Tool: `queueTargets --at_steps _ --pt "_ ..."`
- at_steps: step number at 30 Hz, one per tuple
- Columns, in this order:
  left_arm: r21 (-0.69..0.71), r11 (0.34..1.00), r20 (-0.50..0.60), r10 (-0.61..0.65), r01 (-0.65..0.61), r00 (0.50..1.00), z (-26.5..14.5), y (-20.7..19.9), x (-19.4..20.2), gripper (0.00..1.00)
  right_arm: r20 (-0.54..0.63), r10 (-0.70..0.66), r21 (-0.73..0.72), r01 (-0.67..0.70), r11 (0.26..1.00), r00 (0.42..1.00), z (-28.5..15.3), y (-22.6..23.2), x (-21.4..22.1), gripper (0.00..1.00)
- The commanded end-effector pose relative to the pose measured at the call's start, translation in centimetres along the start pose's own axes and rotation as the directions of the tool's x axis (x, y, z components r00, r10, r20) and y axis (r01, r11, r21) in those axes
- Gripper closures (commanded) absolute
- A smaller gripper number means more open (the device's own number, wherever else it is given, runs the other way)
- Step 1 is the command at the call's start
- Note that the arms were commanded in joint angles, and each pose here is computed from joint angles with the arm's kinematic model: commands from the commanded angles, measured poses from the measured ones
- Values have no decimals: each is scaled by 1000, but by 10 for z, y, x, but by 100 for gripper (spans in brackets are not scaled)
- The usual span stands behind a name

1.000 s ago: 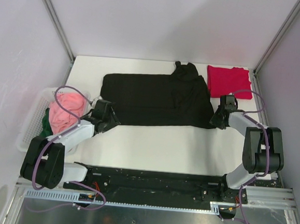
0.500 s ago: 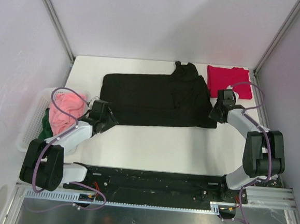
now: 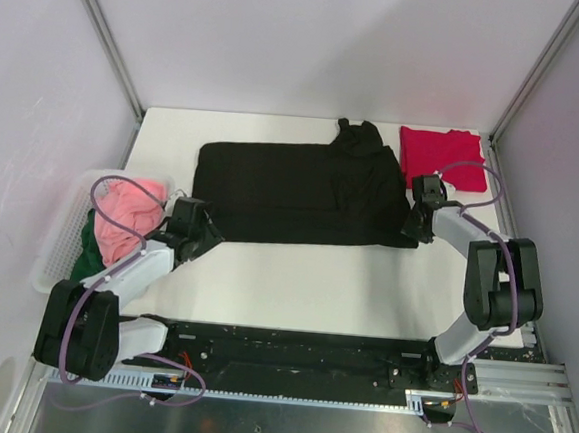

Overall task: Fold and stack the t-shirts
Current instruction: Fold the flattened tshirt in 1/3 of the way

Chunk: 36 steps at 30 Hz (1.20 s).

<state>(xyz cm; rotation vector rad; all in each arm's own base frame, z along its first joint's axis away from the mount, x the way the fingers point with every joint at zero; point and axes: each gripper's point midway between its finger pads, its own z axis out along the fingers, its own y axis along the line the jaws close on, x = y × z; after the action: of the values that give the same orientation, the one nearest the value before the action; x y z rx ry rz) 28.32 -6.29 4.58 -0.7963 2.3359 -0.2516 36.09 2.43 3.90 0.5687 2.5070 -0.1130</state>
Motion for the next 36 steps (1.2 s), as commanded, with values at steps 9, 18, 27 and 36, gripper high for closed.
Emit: queueTargets --at_steps 9,18,27,36 --pt "-37 998 51 -57 59 997 -3 12 -6 42 43 18 26 -19 999 999 9 1 -30 88" --pt "-78 993 59 -82 86 995 -1 24 -3 41 40 11 35 -12 999 999 10 4 -36 90" --pt "-88 990 70 -108 114 992 -1 25 -9 39 -7 30 75 -29 997 1000 10 -11 -26 77" --pt "-72 991 80 -110 116 991 -5 22 -12 39 21 142 -17 -142 990 990 -19 -24 -32 62"
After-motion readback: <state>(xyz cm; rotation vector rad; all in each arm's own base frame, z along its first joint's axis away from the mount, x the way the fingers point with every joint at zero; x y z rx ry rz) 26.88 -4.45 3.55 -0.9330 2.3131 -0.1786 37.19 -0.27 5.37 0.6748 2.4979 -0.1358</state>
